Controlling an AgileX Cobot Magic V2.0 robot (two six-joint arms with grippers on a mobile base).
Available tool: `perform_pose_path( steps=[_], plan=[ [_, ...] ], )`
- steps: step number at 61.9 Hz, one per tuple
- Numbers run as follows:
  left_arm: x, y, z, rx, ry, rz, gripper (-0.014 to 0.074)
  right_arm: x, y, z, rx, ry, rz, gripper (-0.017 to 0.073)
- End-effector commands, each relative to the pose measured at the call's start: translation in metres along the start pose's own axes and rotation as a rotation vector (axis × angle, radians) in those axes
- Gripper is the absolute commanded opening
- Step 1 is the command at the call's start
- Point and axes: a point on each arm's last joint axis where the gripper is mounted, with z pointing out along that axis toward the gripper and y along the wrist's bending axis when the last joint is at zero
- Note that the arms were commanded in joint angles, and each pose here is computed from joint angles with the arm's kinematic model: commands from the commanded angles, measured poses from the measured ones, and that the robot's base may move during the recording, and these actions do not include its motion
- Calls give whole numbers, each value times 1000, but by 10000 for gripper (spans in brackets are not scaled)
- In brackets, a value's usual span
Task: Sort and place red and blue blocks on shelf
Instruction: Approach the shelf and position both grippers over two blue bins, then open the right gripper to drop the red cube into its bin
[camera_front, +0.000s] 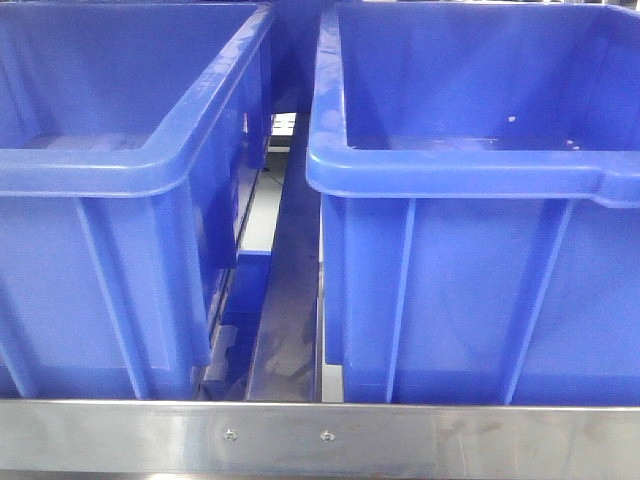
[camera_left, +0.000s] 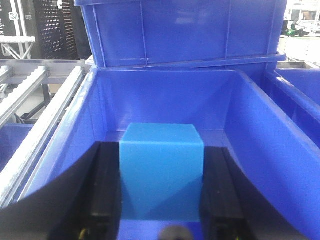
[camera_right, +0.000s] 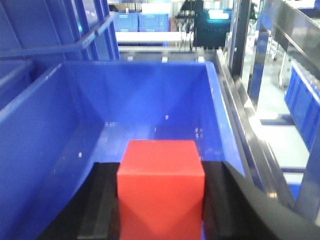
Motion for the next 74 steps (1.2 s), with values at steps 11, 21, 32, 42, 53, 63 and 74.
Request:
perform_pose_path(
  steps=[11,21,32,42,53,63,74],
  plan=[
    [-18,-1,1,9,-113,-29,122,-10,1,0,-6,-12,28,56],
    [-30,-4,19,37,-73,-67,123,-18,7,12,-62,31,85,56],
    [-40,-21,56,152,0,-28,123,-20,18,45,-147,76,11,56],
    [-33,-42,88,254,-2,13,122,-18,34,80,-213,81,-51,56],
    [-20,-51,119,264,-14,11,122,-6,39,113,-200,79,-51,59],
    [-1,-56,141,257,81,24,128,7,42,131,-193,119,-57,64],
    [6,-57,148,254,110,21,279,9,42,135,-187,110,-43,251]
  ],
)
